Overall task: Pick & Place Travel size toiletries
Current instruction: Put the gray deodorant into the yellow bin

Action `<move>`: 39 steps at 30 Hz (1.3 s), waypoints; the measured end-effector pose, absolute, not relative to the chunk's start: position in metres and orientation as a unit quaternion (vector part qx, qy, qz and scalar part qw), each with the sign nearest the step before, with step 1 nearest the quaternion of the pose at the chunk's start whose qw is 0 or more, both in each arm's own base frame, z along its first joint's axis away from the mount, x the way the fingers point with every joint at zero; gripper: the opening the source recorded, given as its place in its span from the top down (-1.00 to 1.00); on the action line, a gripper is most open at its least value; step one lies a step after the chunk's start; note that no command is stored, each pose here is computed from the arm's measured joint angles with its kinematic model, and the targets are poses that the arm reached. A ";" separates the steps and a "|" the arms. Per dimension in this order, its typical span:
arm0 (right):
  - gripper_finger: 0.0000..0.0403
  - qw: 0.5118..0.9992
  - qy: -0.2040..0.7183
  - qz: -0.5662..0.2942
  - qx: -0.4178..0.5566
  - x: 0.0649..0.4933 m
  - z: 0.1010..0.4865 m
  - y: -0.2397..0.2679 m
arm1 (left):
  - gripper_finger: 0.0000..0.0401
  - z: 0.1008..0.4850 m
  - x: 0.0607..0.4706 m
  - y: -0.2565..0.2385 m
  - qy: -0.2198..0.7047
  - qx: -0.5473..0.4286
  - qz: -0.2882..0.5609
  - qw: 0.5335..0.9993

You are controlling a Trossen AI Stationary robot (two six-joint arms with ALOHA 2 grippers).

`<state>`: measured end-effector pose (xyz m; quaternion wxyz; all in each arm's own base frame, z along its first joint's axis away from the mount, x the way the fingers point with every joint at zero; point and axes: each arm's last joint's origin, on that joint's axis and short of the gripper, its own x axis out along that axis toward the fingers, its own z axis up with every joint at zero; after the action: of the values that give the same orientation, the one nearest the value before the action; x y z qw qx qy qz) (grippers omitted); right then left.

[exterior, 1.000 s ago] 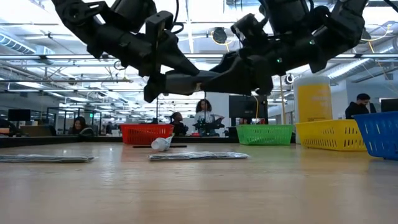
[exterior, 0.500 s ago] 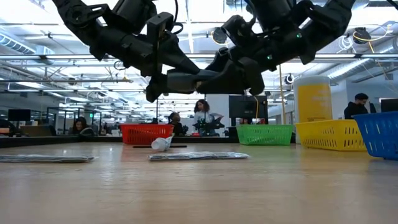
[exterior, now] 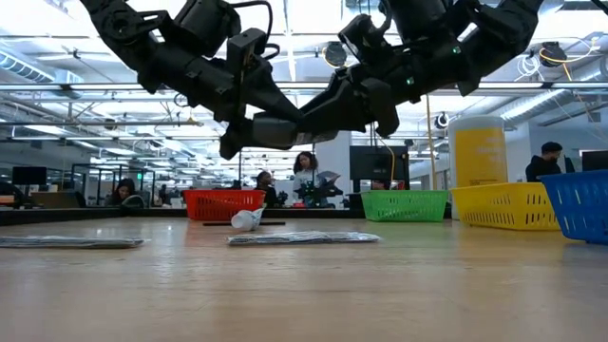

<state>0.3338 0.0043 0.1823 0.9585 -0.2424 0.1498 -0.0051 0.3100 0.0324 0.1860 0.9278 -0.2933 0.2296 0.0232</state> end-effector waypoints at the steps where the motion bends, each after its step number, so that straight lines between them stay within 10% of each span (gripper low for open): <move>1: 0.16 0.958 0.151 -0.004 -0.242 0.334 0.182 0.004 | -0.12 0.186 0.310 0.033 0.230 -0.294 0.025 0.928; 17: 0.98 0.961 0.204 -0.002 -0.186 0.330 0.171 0.004 | -0.53 0.192 0.311 0.042 0.199 -0.257 -0.006 0.946; 31: 0.96 0.961 0.228 -0.002 -0.158 0.328 0.167 0.004 | -0.75 0.185 0.308 0.044 0.231 -0.232 0.025 0.944; 39: 0.55 0.949 0.235 0.192 -0.090 0.324 0.159 0.006 | -0.75 0.165 0.297 0.027 0.301 -0.202 0.109 0.926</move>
<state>0.3242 0.0056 0.1591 0.9487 -0.0896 0.2346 0.1923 0.2973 0.0266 0.1647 0.9256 -0.2015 0.3013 0.1092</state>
